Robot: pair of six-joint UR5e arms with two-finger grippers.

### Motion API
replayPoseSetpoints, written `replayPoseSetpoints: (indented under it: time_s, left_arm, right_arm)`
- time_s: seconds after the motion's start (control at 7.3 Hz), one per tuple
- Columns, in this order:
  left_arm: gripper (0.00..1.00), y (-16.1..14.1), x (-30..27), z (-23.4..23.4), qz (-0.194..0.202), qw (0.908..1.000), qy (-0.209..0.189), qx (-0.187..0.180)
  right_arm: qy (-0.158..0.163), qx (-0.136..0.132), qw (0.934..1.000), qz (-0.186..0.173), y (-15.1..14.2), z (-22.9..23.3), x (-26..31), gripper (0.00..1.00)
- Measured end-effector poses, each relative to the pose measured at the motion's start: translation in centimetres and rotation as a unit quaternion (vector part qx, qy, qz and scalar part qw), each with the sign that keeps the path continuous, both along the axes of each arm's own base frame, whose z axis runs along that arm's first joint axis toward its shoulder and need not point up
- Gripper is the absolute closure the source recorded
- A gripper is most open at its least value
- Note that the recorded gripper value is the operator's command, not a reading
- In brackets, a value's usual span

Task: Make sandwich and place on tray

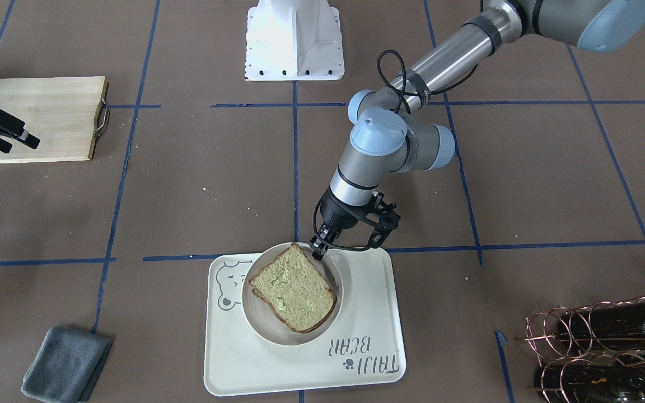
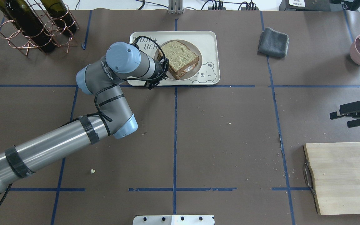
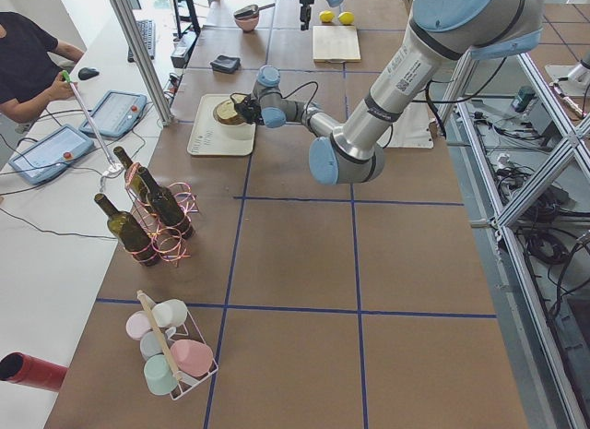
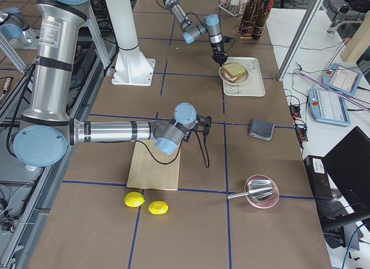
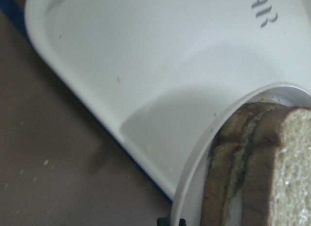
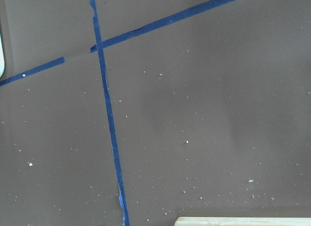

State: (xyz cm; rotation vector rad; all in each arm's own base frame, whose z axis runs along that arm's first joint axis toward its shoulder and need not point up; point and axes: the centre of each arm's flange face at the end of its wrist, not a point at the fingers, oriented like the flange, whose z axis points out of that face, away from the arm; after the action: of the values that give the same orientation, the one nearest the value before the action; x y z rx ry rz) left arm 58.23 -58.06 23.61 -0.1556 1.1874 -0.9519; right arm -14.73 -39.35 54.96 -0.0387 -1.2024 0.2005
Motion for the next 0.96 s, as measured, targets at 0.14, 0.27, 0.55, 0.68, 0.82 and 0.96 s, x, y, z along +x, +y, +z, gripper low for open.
replayPoseSetpoints:
  time_s: [0.14,0.27,0.55,0.68,0.82,0.96]
  left_arm:
    - [0.95,-0.6,0.1,0.5,-0.003,1.0000,0.001,-0.001]
    - [0.65,-0.8,0.2,0.8,-0.004,1.0000,0.001,0.001]
    - [0.61,-0.9,0.2,0.9,0.003,0.9998,-0.003,0.017]
    - [0.60,-1.0,0.0,0.8,0.006,0.9996,-0.003,0.026]
    - [0.61,-1.0,-0.4,0.6,0.008,0.9993,-0.002,0.037]
    - [0.61,-0.5,-1.6,1.3,0.011,0.9987,-0.001,0.051]
  right_arm:
    - [-0.001,0.002,1.0000,0.000,0.2,-0.2,0.1,0.00]
    - [-0.001,0.003,1.0000,0.000,0.3,-0.3,0.2,0.00]
    - [-0.001,0.003,1.0000,0.000,0.5,-0.4,0.2,0.00]
    - [-0.001,0.002,1.0000,0.000,0.5,-0.3,0.2,0.00]
    - [0.000,0.002,1.0000,0.000,0.5,-0.3,0.2,0.00]
    - [0.000,0.002,1.0000,0.000,0.5,-0.2,0.2,0.00]
